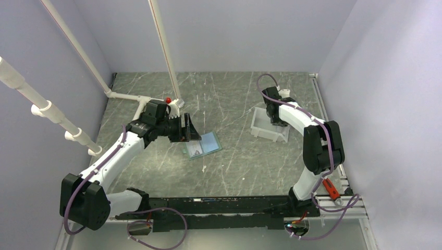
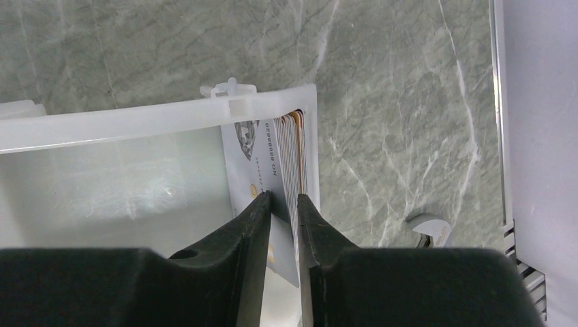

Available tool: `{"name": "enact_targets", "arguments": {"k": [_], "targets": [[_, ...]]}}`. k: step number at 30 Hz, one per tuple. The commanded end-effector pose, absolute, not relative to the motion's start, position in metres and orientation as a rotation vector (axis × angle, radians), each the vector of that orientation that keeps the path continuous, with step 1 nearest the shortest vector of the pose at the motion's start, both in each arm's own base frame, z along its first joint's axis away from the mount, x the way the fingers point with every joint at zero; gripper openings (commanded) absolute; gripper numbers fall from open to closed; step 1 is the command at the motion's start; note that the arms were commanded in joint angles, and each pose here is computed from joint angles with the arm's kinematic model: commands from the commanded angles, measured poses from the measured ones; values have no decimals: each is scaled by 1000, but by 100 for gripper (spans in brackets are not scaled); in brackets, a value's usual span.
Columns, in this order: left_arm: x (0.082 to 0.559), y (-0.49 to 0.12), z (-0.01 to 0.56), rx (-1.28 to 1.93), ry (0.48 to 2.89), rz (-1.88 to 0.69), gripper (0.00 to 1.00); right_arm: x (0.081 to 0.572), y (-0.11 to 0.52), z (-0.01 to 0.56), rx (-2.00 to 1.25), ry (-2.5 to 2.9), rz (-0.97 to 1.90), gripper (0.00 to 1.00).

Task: Put the credit cards into the card holder
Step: Pick up the credit card from the center of the board.

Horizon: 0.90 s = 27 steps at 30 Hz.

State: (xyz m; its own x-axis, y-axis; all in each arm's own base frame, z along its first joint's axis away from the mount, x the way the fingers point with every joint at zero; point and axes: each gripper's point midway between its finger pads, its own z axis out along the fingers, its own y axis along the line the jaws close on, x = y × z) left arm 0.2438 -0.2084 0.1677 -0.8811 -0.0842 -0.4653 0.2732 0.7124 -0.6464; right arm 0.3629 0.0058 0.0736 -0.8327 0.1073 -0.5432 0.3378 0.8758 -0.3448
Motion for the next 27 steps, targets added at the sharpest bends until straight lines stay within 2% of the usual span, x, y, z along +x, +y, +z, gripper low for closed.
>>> {"name": "enact_targets", "arguments": {"k": [1,19,23,27], "targets": [[246,-214,181,203,2402,-1056,76,369,2,99,337,2455,-602,20],[247,-213,183,201,2410,-1045,78,371,15,132,375,2379,-436,0],[248,-214,188,204,2417,-1056,89,371,43,168,297,2264,-201,0],[247,-224,202,223,2364,-1171,90,365,100,232,146,2024,286,0]]}}
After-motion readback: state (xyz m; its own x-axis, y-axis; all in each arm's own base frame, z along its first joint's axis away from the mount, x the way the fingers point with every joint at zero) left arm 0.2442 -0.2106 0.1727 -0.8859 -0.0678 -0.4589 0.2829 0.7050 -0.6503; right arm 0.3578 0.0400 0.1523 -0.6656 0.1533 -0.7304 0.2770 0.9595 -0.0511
